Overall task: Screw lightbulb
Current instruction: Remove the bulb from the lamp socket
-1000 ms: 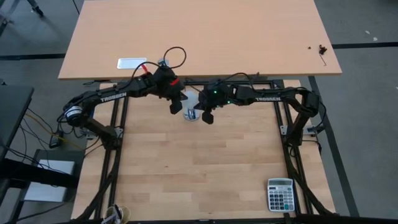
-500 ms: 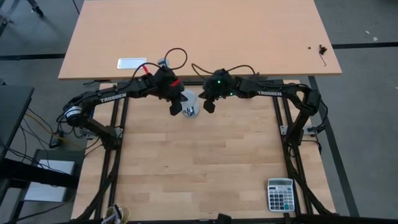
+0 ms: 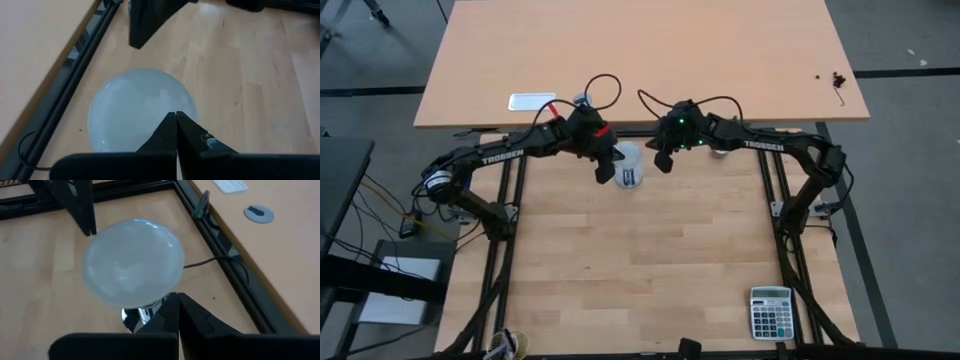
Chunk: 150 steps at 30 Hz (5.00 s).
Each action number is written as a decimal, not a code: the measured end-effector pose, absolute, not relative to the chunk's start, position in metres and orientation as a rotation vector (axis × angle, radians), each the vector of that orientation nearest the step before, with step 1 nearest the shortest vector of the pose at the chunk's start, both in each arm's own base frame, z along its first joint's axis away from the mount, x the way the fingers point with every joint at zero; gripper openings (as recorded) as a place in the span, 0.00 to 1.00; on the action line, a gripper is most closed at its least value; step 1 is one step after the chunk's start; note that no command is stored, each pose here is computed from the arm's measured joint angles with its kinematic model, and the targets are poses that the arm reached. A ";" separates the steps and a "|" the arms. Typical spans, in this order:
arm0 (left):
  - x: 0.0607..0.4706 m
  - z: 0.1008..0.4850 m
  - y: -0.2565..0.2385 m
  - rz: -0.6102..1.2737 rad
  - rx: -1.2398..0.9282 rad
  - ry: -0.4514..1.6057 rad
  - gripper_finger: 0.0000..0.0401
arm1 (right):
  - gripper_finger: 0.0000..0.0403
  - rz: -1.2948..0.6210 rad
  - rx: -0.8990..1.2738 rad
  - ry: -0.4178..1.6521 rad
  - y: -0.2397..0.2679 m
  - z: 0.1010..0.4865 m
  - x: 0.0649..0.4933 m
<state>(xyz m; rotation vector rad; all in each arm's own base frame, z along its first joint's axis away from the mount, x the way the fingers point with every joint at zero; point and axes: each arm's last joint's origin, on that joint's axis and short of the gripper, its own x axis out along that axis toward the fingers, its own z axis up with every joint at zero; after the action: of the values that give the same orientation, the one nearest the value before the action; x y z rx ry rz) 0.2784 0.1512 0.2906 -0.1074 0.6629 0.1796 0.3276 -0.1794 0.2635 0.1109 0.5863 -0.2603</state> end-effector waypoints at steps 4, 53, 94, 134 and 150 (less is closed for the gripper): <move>0.277 0.290 0.153 0.184 -0.119 0.662 0.00 | 0.02 -0.210 0.108 0.574 -0.175 0.266 0.328; 0.278 0.283 0.155 0.217 -0.113 0.700 0.00 | 0.03 -0.321 0.087 0.592 -0.175 0.252 0.341; 0.294 0.273 0.162 0.203 -0.151 0.648 0.00 | 0.03 -0.256 0.123 0.592 -0.177 0.242 0.346; 0.291 0.290 0.182 0.248 -0.130 0.553 0.00 | 0.03 -0.194 0.078 0.556 -0.172 0.255 0.343; 0.280 0.302 0.188 0.276 -0.093 0.519 0.00 | 0.03 -0.169 0.071 0.526 -0.164 0.271 0.337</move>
<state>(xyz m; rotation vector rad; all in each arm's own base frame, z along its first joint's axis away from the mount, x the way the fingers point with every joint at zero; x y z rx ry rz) 0.2799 0.1880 0.3016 -0.0926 0.5194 0.2763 0.3370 -0.1638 0.2705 0.0708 0.5261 -0.1690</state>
